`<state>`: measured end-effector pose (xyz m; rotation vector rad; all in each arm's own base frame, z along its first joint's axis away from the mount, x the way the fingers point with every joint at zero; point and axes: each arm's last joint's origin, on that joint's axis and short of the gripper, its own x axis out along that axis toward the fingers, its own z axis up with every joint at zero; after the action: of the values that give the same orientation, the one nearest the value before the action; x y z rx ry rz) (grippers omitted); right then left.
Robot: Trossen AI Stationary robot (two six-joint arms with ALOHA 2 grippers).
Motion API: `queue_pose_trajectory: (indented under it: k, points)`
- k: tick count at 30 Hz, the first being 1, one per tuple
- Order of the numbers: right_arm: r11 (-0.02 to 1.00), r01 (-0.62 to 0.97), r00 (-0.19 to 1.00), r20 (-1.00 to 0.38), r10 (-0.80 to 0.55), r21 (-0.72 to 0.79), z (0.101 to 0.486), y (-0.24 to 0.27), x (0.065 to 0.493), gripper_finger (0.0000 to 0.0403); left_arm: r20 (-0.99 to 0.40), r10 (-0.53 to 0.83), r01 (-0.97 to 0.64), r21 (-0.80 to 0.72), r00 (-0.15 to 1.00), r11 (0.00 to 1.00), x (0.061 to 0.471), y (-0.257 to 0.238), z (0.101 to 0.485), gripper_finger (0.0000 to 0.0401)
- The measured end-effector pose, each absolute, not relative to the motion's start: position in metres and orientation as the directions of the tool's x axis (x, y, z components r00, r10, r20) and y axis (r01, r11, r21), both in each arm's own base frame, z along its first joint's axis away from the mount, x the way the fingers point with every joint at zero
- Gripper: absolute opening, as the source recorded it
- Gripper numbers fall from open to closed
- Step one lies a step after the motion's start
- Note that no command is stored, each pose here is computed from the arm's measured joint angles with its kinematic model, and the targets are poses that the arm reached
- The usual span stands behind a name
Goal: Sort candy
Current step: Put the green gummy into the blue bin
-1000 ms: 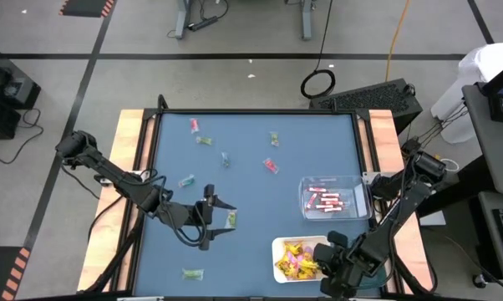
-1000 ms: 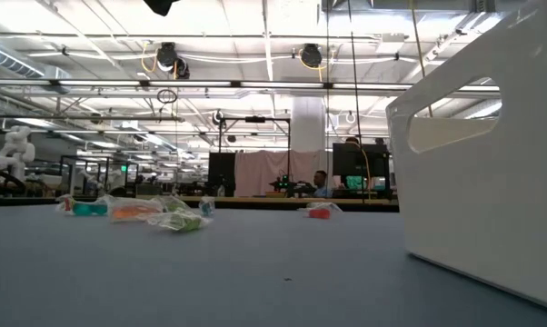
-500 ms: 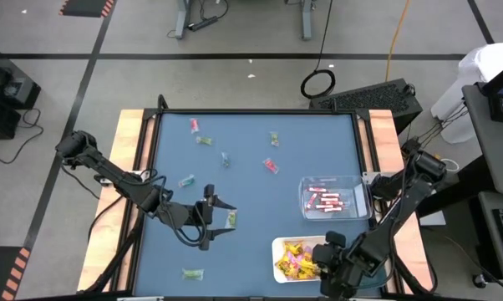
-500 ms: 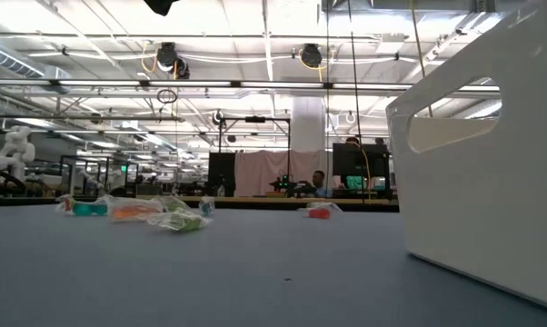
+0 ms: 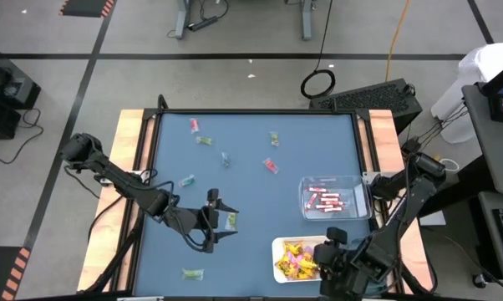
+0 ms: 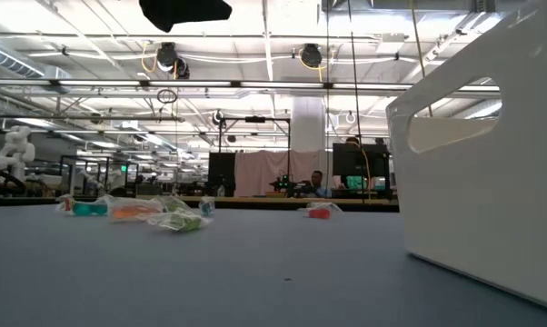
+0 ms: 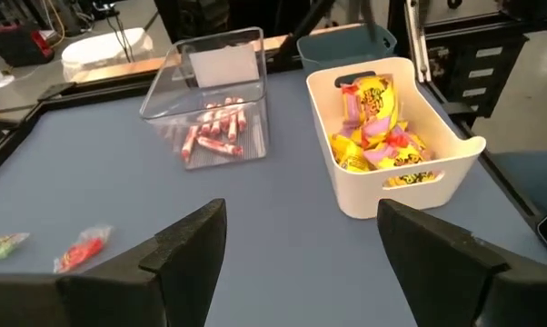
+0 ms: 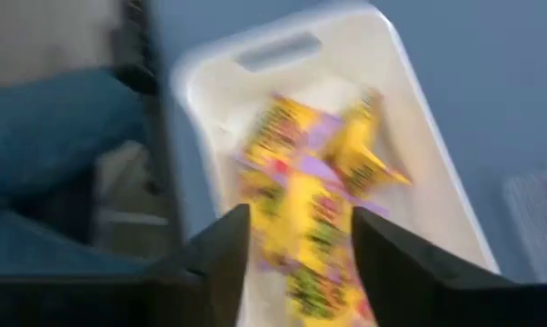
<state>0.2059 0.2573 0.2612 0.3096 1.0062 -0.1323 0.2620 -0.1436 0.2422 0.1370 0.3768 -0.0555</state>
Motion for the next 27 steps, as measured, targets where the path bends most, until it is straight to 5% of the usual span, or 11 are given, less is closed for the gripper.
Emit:
queue_pose_trajectory:
  k: [10,18,27]
  points:
    - [0.964,0.222,0.428,-0.903,0.036,0.144,0.211,0.273,0.221,0.0013,-0.365,-0.03,0.07,0.096,0.931,0.993,0.262,-0.144,0.243,0.029]
    - [0.953,0.211,0.444,-0.89,0.106,0.219,0.213,0.276,0.229,0.0021,-0.367,-0.029,0.07,0.098,0.93,0.993,0.262,-0.144,0.242,0.029]
    - [0.967,0.117,0.632,-0.768,0.102,0.225,0.243,0.281,0.217,0.0009,-0.494,-0.1,0.111,-0.007,0.863,0.994,0.246,-0.159,0.23,0.029]
